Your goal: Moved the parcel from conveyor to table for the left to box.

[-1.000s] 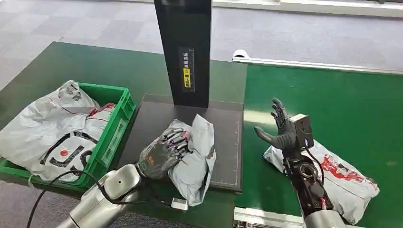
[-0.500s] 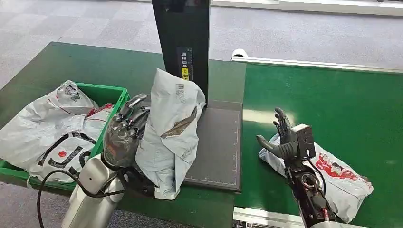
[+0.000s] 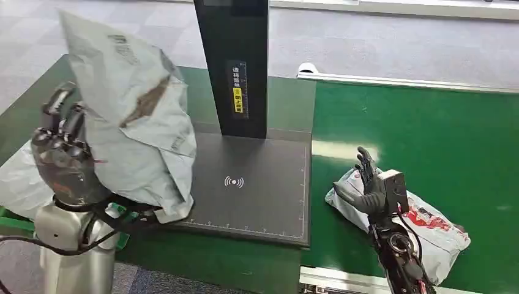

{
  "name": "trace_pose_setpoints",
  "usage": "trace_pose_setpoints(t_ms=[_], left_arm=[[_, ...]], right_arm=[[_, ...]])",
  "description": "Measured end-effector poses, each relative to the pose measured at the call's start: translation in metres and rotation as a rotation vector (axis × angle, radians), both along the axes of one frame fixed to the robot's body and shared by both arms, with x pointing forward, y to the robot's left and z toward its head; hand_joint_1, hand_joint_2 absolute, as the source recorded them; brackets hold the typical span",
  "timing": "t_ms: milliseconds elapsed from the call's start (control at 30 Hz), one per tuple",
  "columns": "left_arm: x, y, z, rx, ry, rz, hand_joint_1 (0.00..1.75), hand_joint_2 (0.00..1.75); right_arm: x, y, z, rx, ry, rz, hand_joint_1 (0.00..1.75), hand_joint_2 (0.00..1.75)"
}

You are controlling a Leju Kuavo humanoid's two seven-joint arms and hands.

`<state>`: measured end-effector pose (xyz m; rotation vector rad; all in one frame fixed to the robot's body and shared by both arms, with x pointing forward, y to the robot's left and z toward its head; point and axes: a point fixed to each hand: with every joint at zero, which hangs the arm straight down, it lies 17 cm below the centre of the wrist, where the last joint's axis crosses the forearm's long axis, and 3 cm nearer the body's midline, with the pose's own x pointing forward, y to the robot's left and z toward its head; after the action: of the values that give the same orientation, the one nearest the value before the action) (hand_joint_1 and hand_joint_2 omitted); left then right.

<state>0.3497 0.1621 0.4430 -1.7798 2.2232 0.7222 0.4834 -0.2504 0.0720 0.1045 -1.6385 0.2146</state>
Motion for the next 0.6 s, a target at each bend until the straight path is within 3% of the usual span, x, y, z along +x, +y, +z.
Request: trace_pose_setpoints(t_ms=[200,400,600], left_arm=[[0.022,0.080,-0.016,0.090,0.020,0.226,1.71,1.75],[0.037,0.174,-0.059,0.143,0.150,0.441,1.71,1.75],[0.042,0.210,-0.084,0.151,0.227,0.512,1.66,1.75]], right_arm=[[-0.006,0.004,-0.002,-0.021,0.010,0.011,0.00,1.75],[-0.005,0.011,0.003,-0.038,0.011,0.024,0.00,1.75],[-0.004,0.016,0.008,-0.038,-0.002,0.035,0.00,1.75]])
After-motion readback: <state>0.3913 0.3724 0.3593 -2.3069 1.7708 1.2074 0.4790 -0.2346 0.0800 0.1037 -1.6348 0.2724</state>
